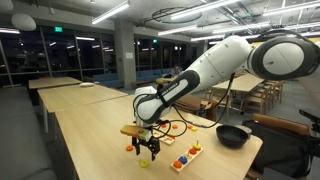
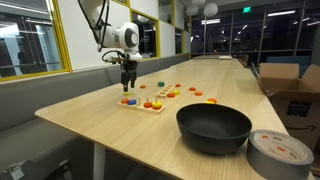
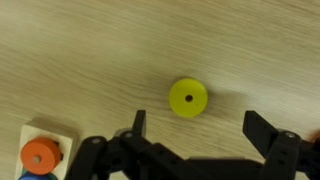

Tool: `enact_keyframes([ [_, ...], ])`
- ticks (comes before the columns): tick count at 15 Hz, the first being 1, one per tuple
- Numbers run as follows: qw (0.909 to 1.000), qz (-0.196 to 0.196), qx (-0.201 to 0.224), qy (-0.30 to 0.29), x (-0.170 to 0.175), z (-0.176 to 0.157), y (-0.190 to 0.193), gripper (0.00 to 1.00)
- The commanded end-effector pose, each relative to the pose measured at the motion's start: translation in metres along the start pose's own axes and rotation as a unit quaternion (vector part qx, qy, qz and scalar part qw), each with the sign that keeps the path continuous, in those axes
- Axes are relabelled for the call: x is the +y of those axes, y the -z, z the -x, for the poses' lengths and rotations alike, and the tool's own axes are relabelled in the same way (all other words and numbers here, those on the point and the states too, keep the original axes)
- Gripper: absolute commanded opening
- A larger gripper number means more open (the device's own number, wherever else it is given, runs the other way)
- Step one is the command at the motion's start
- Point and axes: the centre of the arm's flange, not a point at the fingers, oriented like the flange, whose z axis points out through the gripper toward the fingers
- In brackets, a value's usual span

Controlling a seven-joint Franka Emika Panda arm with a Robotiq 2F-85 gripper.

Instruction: Detach the yellow disc from the second rod from the right and put it on the table

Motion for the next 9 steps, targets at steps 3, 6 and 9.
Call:
enact_keyframes([
  [3, 0.9924, 0.018, -0.031, 0.118, 0.074, -0.054, 0.078, 1.0],
  [6, 0.9775, 0.042, -0.027, 0.205, 0.115, -0.084, 0.112, 1.0],
  [9, 0.9564, 0.069, -0.019, 0.283, 0.162, -0.108, 0.147, 1.0],
])
